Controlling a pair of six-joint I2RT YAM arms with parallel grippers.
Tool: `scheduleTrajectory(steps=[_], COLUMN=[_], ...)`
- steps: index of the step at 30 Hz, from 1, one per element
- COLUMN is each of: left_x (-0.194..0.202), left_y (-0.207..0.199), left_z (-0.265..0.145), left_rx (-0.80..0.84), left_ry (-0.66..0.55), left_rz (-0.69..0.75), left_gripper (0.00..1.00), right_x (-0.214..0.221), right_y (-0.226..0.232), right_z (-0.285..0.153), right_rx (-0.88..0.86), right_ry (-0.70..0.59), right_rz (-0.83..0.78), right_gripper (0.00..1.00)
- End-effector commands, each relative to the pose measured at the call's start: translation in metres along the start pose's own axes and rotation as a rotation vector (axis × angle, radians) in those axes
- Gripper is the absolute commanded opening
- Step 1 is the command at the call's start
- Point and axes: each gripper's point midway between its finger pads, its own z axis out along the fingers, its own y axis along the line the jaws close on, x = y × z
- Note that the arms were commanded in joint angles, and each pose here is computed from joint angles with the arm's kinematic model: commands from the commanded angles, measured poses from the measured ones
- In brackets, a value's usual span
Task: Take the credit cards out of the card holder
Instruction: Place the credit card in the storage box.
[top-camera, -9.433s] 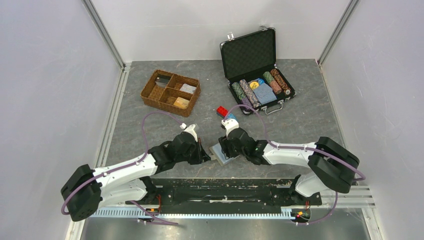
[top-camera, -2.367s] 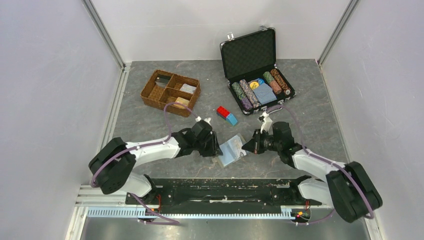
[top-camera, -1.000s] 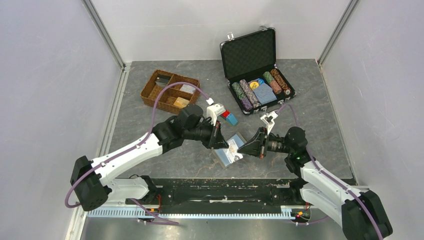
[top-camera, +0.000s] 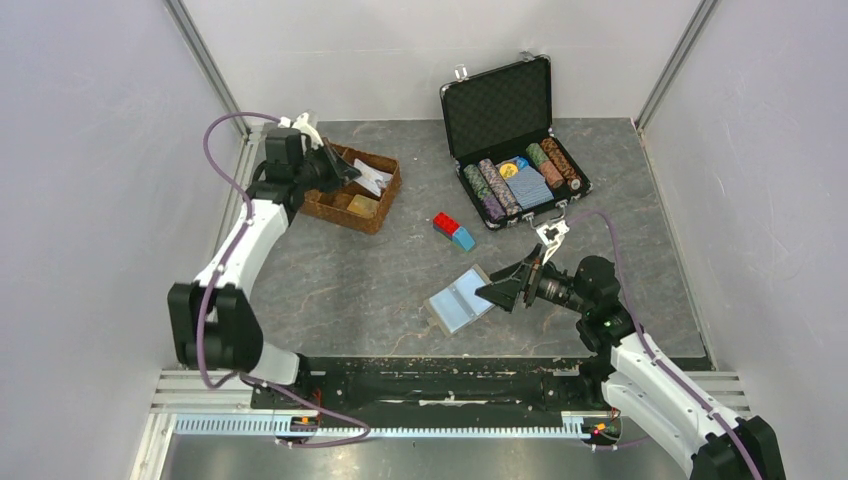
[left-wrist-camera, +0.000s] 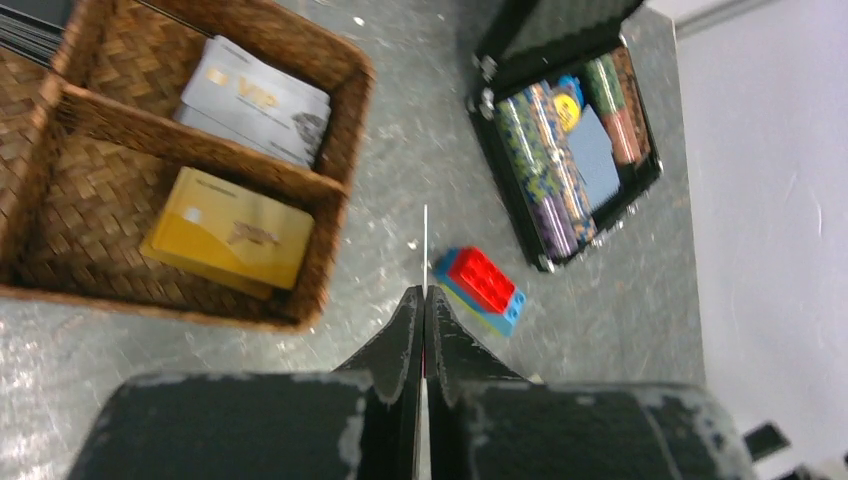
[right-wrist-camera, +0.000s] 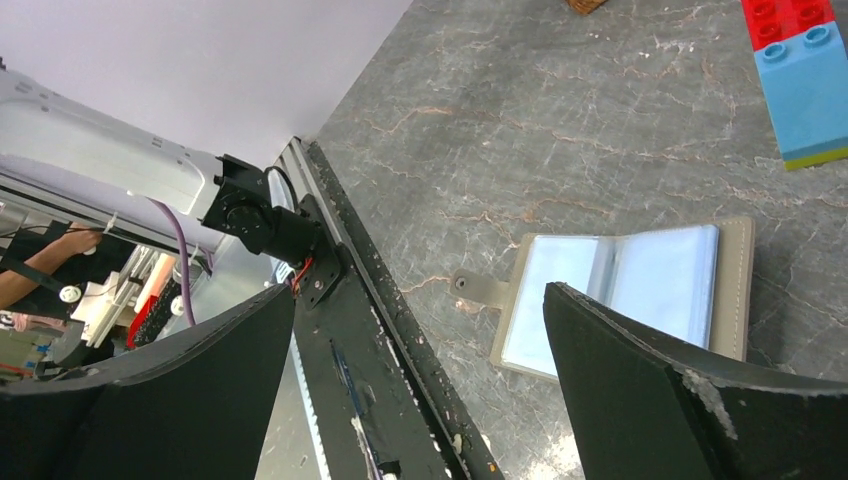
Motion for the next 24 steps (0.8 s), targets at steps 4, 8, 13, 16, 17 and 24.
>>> scheduleTrajectory(steps=[4,8,13,16,17,24], left_x=[-0.048,-0.057,-0.058,-0.054,-0.053,-0.047], left_y=[0.022,0.032,0.042,0.051,0.055,0.069], left_z=[0.047,0.071,0.099,0.114,0.117,0.139], left_rx=[0.133,0.133,0.159,0.151,0.144,0.134], left_ry=[-0.045,-0.039,-0.002,0.024,0.027,0.056], left_rz=[-0.103,-0.089,-0.093,-0.098,-0.1,-0.118], left_gripper=[0.02,0.02,0.02,0.02,0.02,0.02], right_x=[-0.014,-0.015,-0.011,-0.011,-0.011,-0.012], right_y=[0.005,0.003,-0.004,-0.008,-0.008,-0.018], right_z=[0.001,0.003,0.005,0.006,0.007,0.01], right_rx=[0.0,0.011,0.031,0.043,0.044,0.082], right_ry=[-0.029,-0.026,-0.012,-0.009,-0.008,0.014], right_rz=[-0.039,-0.043,-0.03,-0.025,-0.025,-0.059], right_gripper=[0.98,0.98,0.98,0.98,0.98,0.98])
